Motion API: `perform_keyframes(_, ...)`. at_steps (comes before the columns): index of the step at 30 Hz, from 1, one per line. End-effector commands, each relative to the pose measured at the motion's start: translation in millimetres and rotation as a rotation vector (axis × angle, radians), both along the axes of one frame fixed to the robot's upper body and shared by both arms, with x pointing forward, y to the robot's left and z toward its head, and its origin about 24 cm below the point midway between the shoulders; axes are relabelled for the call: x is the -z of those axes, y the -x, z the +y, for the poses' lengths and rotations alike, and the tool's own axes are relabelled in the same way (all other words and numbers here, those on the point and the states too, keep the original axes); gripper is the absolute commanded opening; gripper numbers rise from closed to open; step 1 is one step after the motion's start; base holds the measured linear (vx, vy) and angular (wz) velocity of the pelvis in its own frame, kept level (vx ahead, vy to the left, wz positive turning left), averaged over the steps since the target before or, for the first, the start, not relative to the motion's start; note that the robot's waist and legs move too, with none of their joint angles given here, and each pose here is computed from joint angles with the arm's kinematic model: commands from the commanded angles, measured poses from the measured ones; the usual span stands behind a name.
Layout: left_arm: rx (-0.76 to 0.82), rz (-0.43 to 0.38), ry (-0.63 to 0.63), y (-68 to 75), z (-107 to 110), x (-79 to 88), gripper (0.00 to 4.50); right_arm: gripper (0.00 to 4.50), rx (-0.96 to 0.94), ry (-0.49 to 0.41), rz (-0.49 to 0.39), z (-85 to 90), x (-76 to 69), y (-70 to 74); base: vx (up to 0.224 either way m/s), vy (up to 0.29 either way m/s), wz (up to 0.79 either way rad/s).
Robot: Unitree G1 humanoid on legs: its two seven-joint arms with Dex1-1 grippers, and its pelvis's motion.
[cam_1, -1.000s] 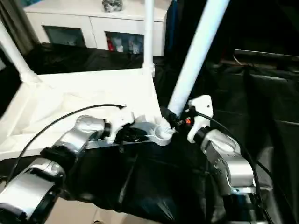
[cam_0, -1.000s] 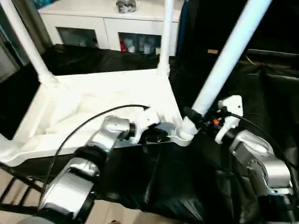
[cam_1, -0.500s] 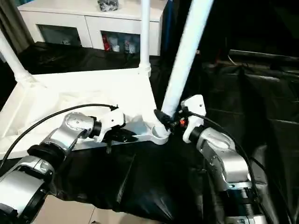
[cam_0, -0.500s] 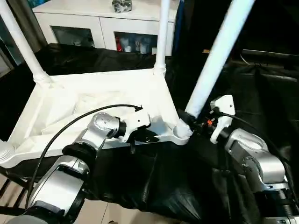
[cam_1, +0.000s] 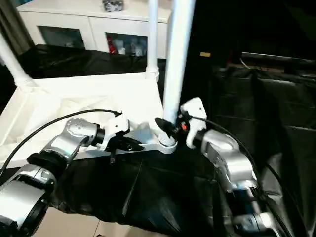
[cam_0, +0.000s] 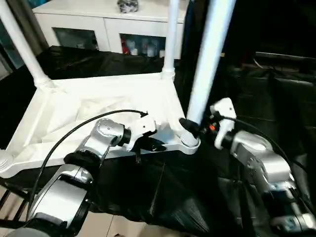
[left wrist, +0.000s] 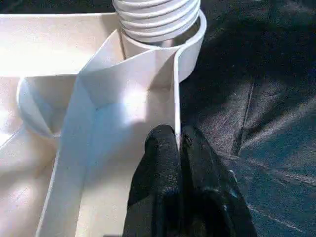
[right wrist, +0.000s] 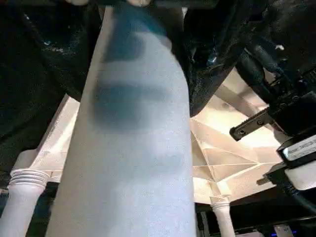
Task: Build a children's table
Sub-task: Insert table leg to table base
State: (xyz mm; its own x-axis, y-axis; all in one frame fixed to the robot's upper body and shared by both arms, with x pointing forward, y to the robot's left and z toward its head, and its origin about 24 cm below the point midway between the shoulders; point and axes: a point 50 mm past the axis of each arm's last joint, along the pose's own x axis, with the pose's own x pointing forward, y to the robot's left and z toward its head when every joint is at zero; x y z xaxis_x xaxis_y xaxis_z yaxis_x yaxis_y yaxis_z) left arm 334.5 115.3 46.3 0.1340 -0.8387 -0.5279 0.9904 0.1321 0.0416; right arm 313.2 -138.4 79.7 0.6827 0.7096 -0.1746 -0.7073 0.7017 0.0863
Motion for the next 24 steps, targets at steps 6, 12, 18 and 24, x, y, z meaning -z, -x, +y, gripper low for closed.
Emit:
perform_keyframes(6,-0.024,0.043,0.015,6.8,3.6,11.7,0.0,1.86,-0.081,0.067,0.16,-2.8,25.6,14.8,0.0,0.0,0.0)
perform_keyframes(12,-0.056,0.027,0.016,3.1,6.0,8.5,0.0,1.86,-0.059,0.04,0.137,-7.1,24.3,17.4,0.0,0.0,0.0)
perform_keyframes(18,-0.083,0.005,0.012,0.2,9.4,5.5,0.0,1.86,0.034,-0.029,0.094,-16.0,26.8,17.7,0.0,0.0,0.0)
perform_keyframes(24,-0.105,0.004,0.016,-0.2,10.1,6.5,0.0,1.86,0.122,-0.147,0.108,-28.3,40.4,27.3,0.0,0.0,0.0)
